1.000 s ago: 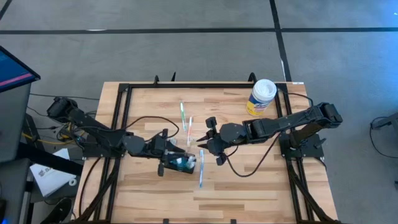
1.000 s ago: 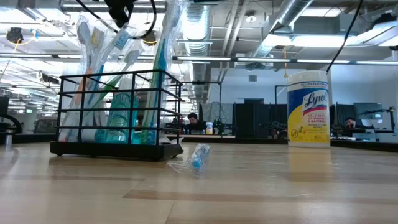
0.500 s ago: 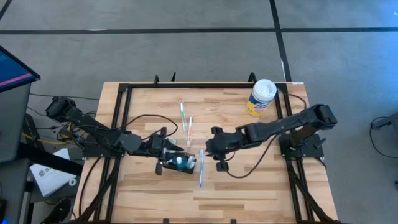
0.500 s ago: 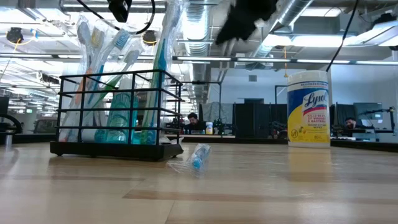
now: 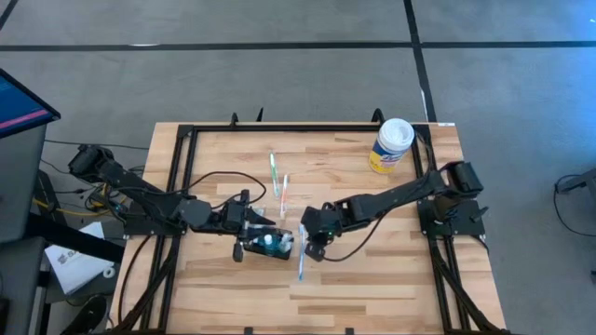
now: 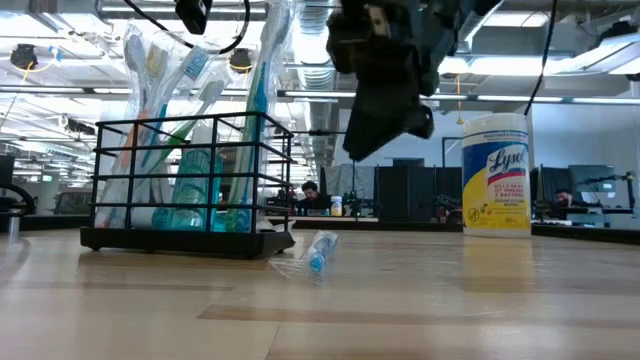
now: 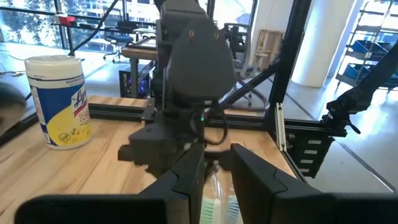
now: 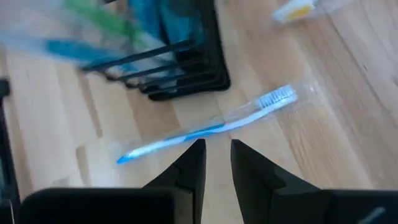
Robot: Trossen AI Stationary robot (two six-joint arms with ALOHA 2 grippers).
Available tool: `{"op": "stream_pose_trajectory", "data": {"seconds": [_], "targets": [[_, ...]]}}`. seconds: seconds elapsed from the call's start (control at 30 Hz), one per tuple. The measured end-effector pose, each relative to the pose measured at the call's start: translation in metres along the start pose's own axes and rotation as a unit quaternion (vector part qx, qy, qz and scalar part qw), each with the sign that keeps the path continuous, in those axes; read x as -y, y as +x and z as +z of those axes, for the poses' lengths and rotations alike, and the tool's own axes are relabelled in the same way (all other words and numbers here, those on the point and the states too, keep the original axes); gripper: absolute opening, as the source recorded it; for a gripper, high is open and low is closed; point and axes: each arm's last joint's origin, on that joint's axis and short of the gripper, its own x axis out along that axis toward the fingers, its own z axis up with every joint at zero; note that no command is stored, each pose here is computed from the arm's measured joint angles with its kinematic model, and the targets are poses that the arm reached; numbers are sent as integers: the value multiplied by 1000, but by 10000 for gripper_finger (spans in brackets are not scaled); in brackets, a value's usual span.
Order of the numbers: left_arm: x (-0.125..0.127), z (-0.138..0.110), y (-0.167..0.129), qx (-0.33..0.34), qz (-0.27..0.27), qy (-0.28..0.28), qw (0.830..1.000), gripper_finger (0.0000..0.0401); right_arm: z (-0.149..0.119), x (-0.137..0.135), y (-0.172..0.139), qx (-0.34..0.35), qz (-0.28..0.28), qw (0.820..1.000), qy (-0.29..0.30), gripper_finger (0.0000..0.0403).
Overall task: Pick & Place toothbrushing station
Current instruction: Put the blue toothbrush into the wire organizer
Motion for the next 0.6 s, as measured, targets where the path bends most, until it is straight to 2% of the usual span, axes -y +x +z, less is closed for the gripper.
{"op": "stream_pose_trajectory", "data": {"seconds": [0.3, 0.6], "targets": [[0, 0, 0, -1, 0, 0, 1000, 74, -1, 4, 19, -6, -11, 993, 120, 66], [0, 0, 0, -1, -1, 0, 1000, 74, -2, 4, 20, -6, -16, 990, 141, 66]]}}
